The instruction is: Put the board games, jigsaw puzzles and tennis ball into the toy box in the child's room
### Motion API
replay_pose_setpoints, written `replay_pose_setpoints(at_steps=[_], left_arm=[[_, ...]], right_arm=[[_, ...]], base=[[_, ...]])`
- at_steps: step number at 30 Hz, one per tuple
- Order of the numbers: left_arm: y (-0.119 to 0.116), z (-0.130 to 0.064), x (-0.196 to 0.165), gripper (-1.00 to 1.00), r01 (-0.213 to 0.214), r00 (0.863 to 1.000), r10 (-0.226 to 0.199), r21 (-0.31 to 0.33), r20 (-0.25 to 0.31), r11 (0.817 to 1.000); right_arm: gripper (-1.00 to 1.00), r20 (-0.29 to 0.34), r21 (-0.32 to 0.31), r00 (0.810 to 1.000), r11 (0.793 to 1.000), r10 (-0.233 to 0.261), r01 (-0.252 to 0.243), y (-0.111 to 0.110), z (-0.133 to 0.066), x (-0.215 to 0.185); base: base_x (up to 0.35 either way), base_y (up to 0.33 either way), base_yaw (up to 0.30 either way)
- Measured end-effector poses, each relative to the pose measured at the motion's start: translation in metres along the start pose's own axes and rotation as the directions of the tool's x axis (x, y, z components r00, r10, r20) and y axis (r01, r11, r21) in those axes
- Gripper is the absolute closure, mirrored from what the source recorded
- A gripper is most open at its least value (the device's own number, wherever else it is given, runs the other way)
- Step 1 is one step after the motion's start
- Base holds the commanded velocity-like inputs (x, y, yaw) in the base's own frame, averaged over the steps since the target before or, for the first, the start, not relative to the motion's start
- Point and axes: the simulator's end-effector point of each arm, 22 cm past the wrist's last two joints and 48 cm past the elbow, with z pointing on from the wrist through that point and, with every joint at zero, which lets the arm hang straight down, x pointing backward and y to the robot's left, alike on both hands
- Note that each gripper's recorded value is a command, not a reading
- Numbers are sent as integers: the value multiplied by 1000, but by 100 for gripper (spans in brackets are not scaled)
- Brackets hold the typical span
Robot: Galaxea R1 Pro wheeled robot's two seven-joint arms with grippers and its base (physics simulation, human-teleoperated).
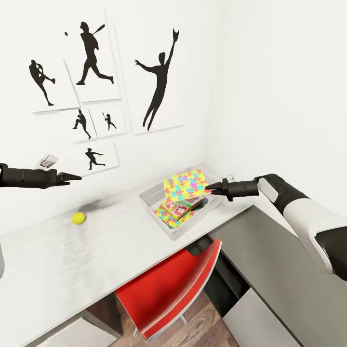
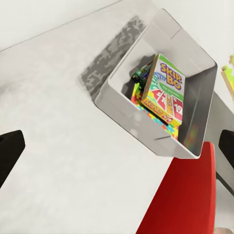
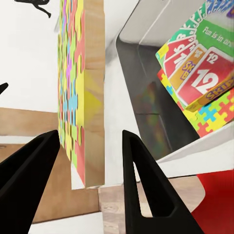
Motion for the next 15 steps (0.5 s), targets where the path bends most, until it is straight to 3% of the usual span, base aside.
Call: replay_pose_setpoints(at_steps=[15], left_arm=[[7, 8, 6, -100, 10, 1000, -10, -5, -15, 1000]], right_arm=[[100, 13, -7, 1000, 1000, 5, -5, -8, 7, -2]], base=[[0, 0, 0]])
